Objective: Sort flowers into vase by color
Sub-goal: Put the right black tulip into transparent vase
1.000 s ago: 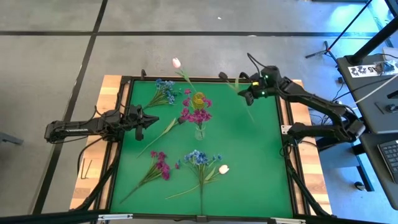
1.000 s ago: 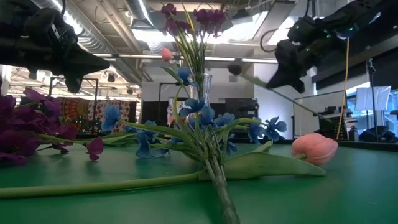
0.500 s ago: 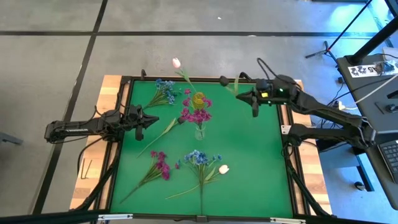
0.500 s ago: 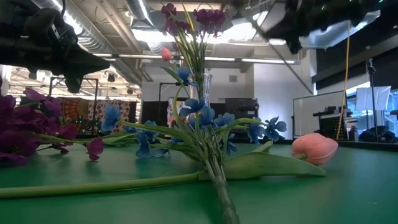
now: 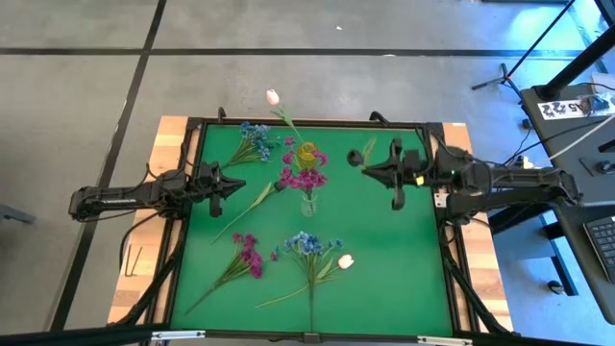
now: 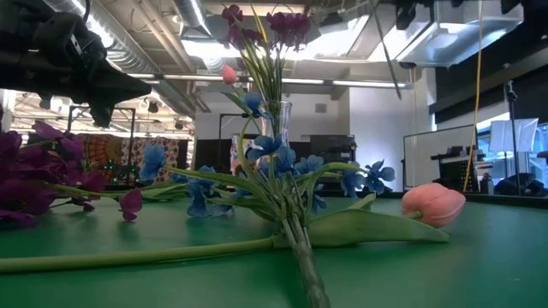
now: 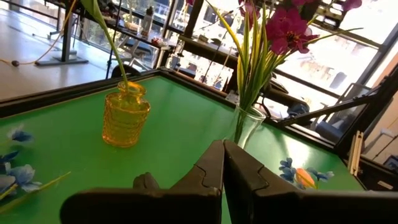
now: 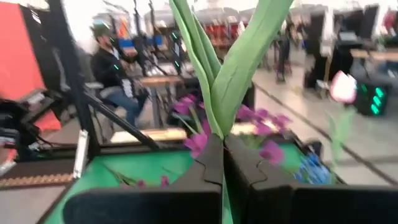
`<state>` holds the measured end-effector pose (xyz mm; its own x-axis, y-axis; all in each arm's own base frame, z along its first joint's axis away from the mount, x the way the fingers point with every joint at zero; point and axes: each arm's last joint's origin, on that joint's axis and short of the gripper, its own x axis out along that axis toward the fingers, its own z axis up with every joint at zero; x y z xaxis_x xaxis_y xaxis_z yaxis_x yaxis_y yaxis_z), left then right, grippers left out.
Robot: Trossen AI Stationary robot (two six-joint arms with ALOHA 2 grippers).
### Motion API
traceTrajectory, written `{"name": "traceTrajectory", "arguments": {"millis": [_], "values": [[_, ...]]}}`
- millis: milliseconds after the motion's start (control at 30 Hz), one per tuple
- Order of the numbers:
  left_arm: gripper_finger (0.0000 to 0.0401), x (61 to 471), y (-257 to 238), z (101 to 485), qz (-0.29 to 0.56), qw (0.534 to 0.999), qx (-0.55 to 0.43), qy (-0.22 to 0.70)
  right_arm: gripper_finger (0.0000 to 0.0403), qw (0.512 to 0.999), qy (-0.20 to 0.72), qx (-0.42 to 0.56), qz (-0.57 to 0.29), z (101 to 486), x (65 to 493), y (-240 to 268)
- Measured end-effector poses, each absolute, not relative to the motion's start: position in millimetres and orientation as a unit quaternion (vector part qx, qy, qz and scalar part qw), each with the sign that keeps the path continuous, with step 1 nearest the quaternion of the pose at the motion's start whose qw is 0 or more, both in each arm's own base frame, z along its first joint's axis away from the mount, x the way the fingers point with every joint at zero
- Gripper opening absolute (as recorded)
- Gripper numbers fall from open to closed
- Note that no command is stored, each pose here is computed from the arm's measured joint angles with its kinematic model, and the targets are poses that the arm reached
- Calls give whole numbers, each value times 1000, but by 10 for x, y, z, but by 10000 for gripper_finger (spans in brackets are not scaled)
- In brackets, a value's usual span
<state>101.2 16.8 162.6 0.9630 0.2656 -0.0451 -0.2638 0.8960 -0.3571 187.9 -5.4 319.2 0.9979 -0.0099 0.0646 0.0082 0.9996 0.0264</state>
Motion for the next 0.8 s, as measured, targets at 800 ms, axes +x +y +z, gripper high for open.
{"name": "traceTrajectory", "arguments": {"millis": [800], "values": [[0,1012,169,1627,138,974,-179,-3,1,968,-243,-62,24,2591,2111,144]]}}
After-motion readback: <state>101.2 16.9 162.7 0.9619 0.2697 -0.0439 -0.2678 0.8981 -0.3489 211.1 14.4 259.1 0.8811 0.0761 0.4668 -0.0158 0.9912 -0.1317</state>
